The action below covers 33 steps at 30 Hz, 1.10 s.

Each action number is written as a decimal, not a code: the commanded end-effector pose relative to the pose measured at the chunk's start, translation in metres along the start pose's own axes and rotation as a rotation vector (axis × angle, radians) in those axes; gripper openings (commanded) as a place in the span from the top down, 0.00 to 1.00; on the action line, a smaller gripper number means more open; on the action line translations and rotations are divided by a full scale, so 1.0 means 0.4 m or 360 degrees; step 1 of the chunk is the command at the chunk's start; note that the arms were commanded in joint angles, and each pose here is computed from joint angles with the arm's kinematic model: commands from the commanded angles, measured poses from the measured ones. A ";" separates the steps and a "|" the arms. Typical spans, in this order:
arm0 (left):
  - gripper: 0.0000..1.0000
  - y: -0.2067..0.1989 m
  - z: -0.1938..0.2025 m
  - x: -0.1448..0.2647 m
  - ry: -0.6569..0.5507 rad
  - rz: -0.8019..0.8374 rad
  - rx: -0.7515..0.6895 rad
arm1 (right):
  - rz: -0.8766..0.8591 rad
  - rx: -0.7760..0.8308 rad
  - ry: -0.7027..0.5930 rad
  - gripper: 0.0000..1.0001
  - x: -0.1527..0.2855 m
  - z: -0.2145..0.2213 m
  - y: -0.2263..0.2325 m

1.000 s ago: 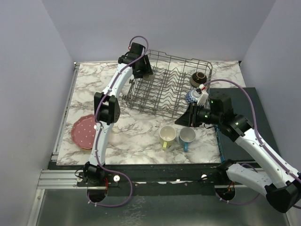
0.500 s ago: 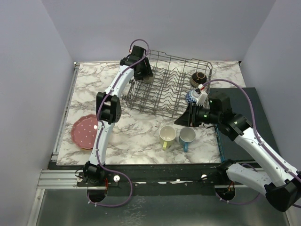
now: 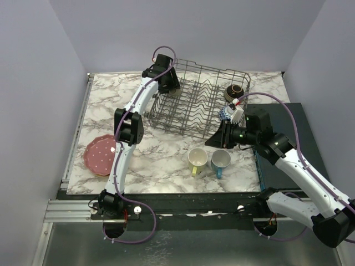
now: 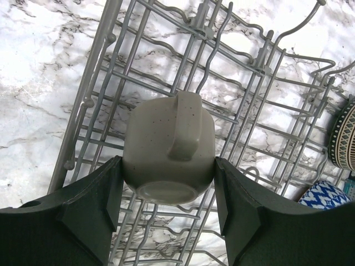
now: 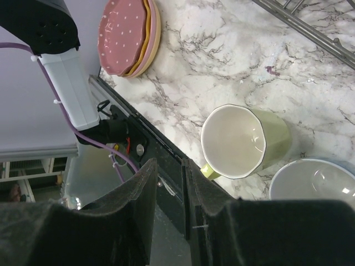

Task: Load the mixed dishes into the dish rack
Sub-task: Turn the cup upside down in the dish rack.

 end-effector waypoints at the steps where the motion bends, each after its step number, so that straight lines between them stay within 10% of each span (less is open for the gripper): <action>1: 0.78 -0.012 -0.028 -0.010 -0.0096 -0.0001 -0.0004 | -0.0022 0.0003 0.0022 0.70 -0.008 0.004 -0.007; 33: 0.42 -0.005 -0.025 -0.026 -0.0102 -0.0009 -0.0021 | -0.0025 -0.0011 0.0042 0.67 -0.024 0.007 -0.018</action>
Point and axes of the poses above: each gripper's point midway between its finger pads, its own x axis back along the fingers, its own y axis along the line the jaws close on, z = x × y, the point moved 5 cm from there along x, back along the fingers, and after that the axes turned 13 degrees about -x, right-handed, at the moved point
